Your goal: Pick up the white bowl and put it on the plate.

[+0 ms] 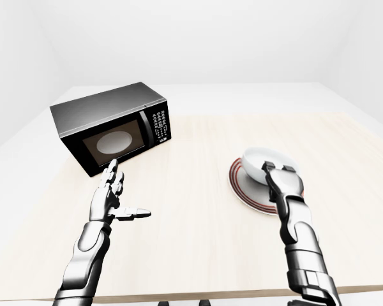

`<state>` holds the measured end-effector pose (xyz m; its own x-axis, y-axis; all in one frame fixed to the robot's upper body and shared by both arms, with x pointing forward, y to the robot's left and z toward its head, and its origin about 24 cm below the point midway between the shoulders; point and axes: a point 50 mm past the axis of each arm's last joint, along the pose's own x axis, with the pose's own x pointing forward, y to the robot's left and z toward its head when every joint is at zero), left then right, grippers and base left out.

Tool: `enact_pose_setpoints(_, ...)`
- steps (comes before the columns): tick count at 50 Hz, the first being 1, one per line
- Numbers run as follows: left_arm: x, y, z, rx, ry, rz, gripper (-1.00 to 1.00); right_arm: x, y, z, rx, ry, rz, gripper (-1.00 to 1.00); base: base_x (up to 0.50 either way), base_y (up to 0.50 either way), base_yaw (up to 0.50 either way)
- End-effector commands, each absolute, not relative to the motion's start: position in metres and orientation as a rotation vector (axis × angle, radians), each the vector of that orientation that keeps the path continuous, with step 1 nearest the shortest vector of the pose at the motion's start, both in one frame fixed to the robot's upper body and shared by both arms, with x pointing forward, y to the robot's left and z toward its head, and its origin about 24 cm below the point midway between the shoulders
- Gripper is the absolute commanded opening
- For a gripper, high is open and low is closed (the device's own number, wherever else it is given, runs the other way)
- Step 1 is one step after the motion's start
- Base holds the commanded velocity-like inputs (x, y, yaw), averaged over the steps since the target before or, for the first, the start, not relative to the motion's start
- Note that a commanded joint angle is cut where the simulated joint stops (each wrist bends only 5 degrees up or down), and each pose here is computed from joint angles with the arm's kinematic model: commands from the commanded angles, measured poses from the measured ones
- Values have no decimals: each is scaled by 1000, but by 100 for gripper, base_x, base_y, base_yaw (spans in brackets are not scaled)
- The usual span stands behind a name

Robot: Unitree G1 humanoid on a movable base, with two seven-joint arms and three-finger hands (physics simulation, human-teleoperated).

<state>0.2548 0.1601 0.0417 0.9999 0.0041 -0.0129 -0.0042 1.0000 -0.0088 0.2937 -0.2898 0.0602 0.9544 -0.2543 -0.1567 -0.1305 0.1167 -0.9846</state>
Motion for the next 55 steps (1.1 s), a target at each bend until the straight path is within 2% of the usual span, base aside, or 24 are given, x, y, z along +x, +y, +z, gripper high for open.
enact_pose_setpoints(1,255,160,42,-9,13,4,100,294,-291,63,-1427,293,-119,-100,0,0,0)
enact_pose_setpoints(12,255,160,42,-9,13,4,100,294,-291,59,-1425,305,-113,-100,0,0,0)
enact_pose_setpoints(13,255,160,42,-9,13,4,100,295,-291,58,-1426,307,-112,-91,0,0,0)
enact_pose_setpoints(15,255,160,42,-9,13,4,100,294,-292,58,-1425,305,-114,-40,0,0,0)
enact_pose_setpoints(16,255,160,42,-9,13,4,100,294,-292,58,-1425,305,-114,-40,0,0,0)
enact_pose_setpoints(17,255,160,42,-9,13,4,100,293,-292,58,-1426,309,-114,7,0,0,0)
enact_pose_setpoints(18,255,160,42,-9,13,5,100,293,-292,57,-1427,310,-115,69,0,0,0)
enact_pose_setpoints(19,255,160,42,-9,13,5,100,293,-292,57,-1428,314,-113,100,0,0,0)
enact_pose_setpoints(28,255,160,42,-9,13,5,100,289,-286,77,-1418,276,-120,100,0,0,0)
enact_pose_setpoints(40,255,160,42,-9,13,4,100,265,-255,211,-1443,-22,-186,100,0,0,0)
enact_pose_setpoints(46,255,160,42,-9,13,4,100,247,-244,258,-1498,-178,-244,100,0,0,0)
enact_pose_setpoints(55,255,160,42,-9,13,4,100,207,-221,322,-1600,-511,-426,100,0,0,0)
